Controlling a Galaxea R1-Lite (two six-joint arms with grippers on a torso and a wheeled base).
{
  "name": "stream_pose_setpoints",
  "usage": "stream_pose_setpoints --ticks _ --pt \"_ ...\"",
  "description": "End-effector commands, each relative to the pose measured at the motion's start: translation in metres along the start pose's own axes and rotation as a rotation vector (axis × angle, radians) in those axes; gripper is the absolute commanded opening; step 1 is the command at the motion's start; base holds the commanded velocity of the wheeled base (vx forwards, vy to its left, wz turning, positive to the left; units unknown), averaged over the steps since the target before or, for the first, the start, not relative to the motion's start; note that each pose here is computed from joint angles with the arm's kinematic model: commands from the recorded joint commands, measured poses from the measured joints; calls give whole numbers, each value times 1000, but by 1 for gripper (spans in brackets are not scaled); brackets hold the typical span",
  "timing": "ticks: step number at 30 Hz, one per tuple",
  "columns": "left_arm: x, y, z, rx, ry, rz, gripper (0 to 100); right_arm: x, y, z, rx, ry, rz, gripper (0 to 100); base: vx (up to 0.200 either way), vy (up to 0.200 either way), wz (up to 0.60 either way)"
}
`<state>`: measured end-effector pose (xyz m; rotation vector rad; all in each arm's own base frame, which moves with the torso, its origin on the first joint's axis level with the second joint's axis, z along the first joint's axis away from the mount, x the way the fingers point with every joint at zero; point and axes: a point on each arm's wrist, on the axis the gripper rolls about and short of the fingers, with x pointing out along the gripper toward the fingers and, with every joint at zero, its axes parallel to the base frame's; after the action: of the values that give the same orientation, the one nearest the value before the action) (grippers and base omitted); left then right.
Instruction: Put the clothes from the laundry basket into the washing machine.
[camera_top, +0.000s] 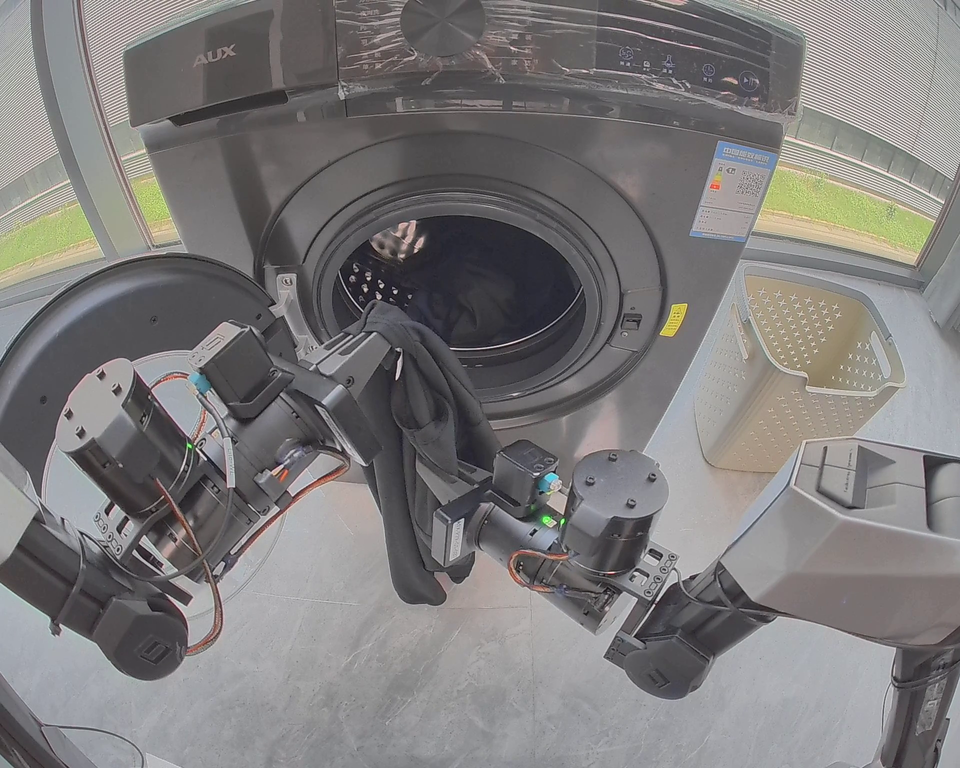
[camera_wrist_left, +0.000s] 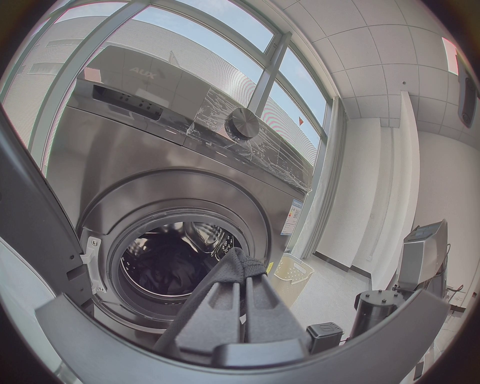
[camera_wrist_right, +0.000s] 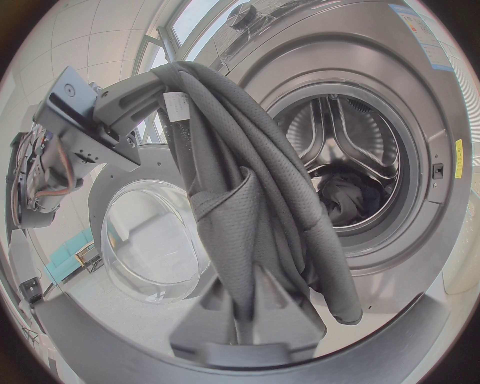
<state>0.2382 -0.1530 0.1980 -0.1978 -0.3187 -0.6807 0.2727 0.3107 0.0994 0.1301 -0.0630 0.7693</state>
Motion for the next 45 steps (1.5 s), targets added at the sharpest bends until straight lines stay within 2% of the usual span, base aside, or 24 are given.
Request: stream_pose_setpoints --ticks 1,9,13,18,19,22,26,27,32,37,45 --pt "0 1 -1 0 4 1 0 -12 4 12 2 -5 10 0 0 0 0" --pt "0 1 -2 -4 8 3 0 -19 4 18 6 -3 9 0 0 0 0" --pt "-1 4 -8 -9 30 13 0 -36 5 35 8 -15 11 0 0 0 0" --pt "0 6 -12 -36 46 22 0 -53 5 55 12 -42 15 0 0 0 0" --pt "0 6 -11 -39 45 22 100 -56 4 58 12 -44 15 0 0 0 0" --pt "1 10 -12 -53 46 37 100 -67 4 65 13 -47 16 0 0 0 0" --pt "1 16 -17 -52 60 56 100 -74 0 71 12 -54 6 0 0 0 0" --pt "0 19 -22 -52 80 68 100 -80 -3 82 12 -78 -1 0 0 0 0" --pt "-1 20 -31 -55 107 74 100 -86 -11 98 8 -123 -22 0 0 0 0" --pt "-4 20 -33 -57 121 76 100 -85 -18 101 4 -135 -37 0 0 0 0" --pt "-15 19 -44 -56 179 80 100 -81 -17 104 3 -151 -41 0 0 0 0"
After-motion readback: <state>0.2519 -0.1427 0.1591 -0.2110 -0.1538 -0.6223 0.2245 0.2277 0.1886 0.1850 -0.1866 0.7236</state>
